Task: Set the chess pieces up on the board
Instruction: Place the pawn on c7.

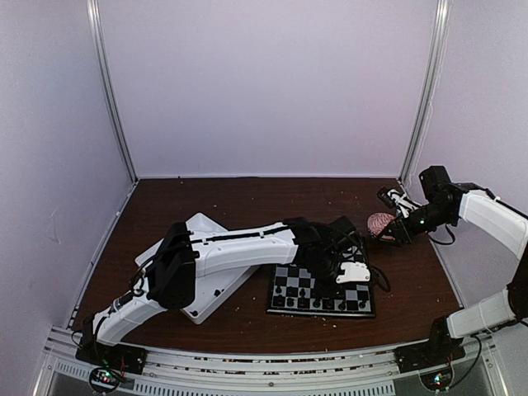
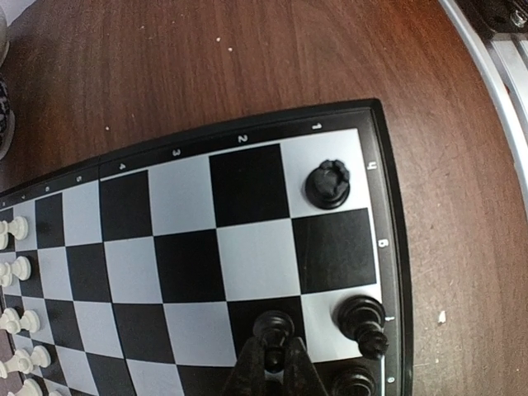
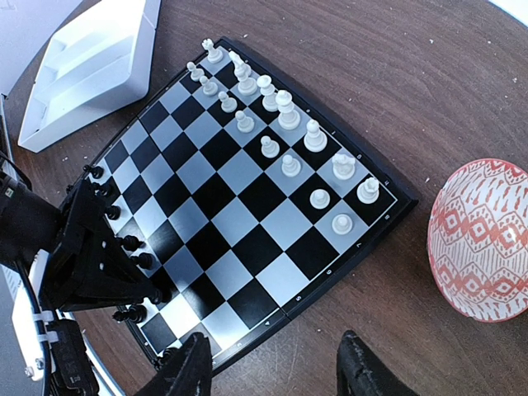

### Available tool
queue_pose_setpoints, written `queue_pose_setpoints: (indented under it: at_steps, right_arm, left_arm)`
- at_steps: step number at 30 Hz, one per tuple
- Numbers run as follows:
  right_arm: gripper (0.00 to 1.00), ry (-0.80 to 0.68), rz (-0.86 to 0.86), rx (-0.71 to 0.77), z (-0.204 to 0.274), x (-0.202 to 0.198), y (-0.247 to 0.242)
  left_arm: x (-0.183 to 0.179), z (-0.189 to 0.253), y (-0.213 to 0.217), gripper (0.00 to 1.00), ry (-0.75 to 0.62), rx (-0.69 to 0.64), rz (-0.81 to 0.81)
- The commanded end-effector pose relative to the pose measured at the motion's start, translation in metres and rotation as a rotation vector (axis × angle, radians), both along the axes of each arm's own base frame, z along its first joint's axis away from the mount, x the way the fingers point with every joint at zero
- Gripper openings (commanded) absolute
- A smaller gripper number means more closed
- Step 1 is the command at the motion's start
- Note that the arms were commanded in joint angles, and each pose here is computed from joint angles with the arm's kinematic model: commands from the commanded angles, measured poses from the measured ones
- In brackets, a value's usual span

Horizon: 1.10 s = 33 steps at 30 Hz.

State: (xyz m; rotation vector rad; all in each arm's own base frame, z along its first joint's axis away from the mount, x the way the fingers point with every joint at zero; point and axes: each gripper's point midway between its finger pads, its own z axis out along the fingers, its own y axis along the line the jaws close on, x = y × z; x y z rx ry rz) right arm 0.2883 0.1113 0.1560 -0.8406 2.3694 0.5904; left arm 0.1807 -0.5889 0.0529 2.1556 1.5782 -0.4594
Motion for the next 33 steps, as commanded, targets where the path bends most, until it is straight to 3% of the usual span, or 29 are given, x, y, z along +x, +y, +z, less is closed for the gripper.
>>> queue_pose_setpoints:
  at_steps: [1, 9, 26, 33]
  right_arm:
    - [0.52, -0.013, 0.013, 0.013, 0.008, 0.003, 0.001]
    - [0.52, -0.010, 0.014, 0.017, 0.008, 0.003, 0.002]
    - [0.52, -0.010, 0.015, 0.015, 0.007, 0.003, 0.002]
    - [0.52, -0.036, 0.041, -0.014, 0.009, -0.001, 0.000]
  left_arm:
    - [0.007, 0.010, -0.003, 0.05, -0.018, -0.027, 0.030]
    - [0.007, 0.010, 0.001, 0.06, -0.015, -0.015, 0.044]
    - [0.009, 0.014, 0.002, 0.23, -0.036, -0.020, 0.054]
    - [0.021, 0.074, -0.002, 0.29, -0.111, -0.218, 0.091]
